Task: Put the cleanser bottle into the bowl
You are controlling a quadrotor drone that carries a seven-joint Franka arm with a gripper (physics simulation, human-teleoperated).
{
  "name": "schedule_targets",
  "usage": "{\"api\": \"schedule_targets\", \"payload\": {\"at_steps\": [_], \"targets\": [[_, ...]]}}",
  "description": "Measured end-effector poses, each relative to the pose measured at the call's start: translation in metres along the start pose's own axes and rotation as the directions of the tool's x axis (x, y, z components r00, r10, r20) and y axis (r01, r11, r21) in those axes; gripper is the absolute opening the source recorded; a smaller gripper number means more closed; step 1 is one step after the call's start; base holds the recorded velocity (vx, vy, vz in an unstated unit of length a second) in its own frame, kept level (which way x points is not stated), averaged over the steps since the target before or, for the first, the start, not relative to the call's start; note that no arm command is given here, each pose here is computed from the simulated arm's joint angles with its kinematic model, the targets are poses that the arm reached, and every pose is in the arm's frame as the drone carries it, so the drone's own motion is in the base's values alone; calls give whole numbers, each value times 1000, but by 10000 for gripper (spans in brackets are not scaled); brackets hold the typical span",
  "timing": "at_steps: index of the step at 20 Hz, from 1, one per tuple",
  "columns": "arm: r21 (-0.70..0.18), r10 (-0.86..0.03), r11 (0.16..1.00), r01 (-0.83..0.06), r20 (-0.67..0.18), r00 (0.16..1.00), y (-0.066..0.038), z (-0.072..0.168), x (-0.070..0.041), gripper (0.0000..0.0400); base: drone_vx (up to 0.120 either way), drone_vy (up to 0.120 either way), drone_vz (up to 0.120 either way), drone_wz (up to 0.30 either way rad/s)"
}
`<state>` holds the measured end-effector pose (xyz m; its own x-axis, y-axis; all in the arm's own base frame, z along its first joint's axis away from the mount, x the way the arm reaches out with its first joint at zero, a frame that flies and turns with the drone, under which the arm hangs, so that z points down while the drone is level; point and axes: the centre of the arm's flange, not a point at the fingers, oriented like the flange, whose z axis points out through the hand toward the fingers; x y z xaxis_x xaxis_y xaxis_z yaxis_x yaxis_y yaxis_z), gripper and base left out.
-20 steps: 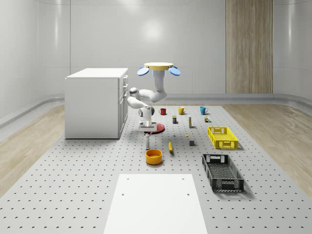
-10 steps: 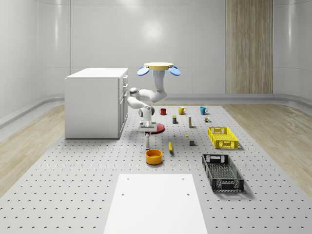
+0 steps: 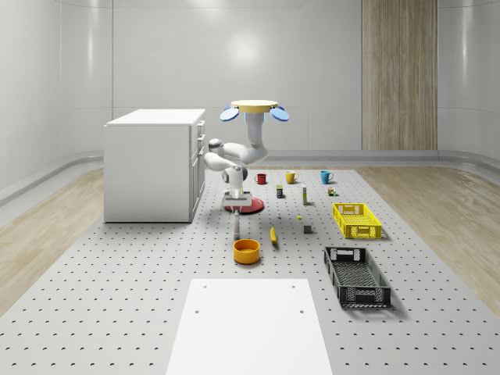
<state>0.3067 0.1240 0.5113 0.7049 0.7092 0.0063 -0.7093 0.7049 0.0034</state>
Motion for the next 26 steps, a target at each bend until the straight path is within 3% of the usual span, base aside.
{"api": "schedule_targets", "payload": {"at_steps": [5, 9, 13, 20, 26], "targets": [[4, -20, 1000, 20, 5, 1000, 3, -23, 2, 123, 0, 0, 0, 0], [4, -47, 999, 47, 5, 999, -5, -32, -6, 125, 0, 0, 0, 0], [7, -62, 998, 62, 7, 998, -8, -37, -10, 126, 0, 0, 0, 0], [9, -86, 996, 86, 8, 996, -16, -40, -19, 127, 0, 0, 86, 0], [8, -93, 996, 93, 6, 996, -24, -40, -26, 127, 40, 93, 0, 0]]}}
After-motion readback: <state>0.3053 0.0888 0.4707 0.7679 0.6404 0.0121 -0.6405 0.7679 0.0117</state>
